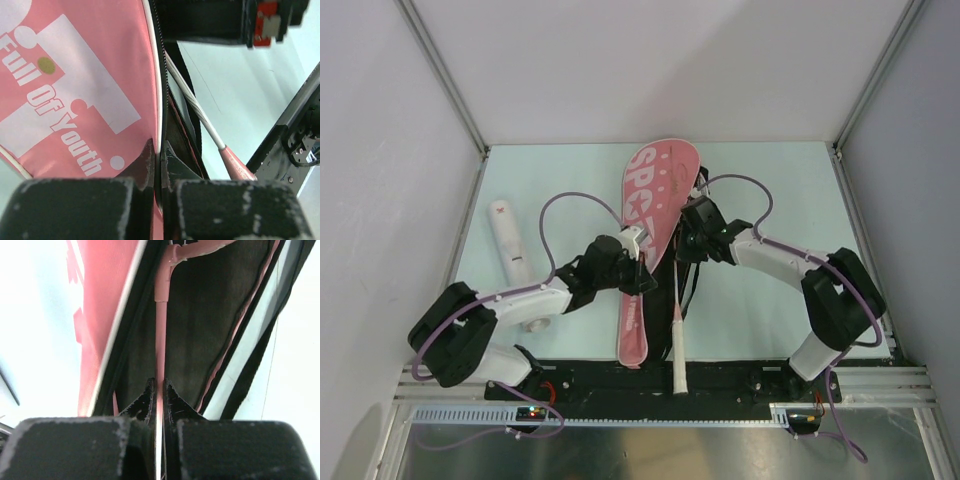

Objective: Pack up the badminton gear

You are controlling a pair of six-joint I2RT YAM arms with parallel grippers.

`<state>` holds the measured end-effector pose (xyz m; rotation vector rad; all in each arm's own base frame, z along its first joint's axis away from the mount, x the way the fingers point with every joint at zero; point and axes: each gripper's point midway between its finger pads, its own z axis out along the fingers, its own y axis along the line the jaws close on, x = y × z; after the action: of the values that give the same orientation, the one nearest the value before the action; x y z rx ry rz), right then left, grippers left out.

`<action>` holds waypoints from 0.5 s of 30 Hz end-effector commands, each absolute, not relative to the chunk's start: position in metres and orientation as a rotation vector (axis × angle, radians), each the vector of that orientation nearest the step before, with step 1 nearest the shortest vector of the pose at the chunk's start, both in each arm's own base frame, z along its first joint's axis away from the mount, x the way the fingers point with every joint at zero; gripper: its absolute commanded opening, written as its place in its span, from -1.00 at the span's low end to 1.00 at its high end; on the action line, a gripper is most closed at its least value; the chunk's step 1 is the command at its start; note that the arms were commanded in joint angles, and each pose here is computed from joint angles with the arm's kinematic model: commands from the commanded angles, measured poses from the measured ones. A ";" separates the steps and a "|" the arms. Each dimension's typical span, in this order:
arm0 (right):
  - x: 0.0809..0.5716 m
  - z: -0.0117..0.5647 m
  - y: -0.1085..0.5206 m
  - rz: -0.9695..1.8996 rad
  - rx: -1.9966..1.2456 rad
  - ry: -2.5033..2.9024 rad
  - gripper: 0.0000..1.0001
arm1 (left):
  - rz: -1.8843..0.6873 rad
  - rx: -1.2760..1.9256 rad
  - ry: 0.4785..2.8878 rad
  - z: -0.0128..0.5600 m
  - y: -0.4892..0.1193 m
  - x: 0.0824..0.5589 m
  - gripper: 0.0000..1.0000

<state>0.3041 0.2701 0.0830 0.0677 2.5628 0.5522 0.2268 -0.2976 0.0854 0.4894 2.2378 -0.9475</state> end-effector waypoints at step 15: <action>0.383 0.123 0.317 0.871 0.380 2.282 -1.00 | -1.133 0.515 2.178 0.112 -0.308 0.195 -1.00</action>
<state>0.3354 0.2952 0.0775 0.2618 2.5053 0.7231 0.2161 -0.2955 0.0849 0.4907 2.2392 -0.9747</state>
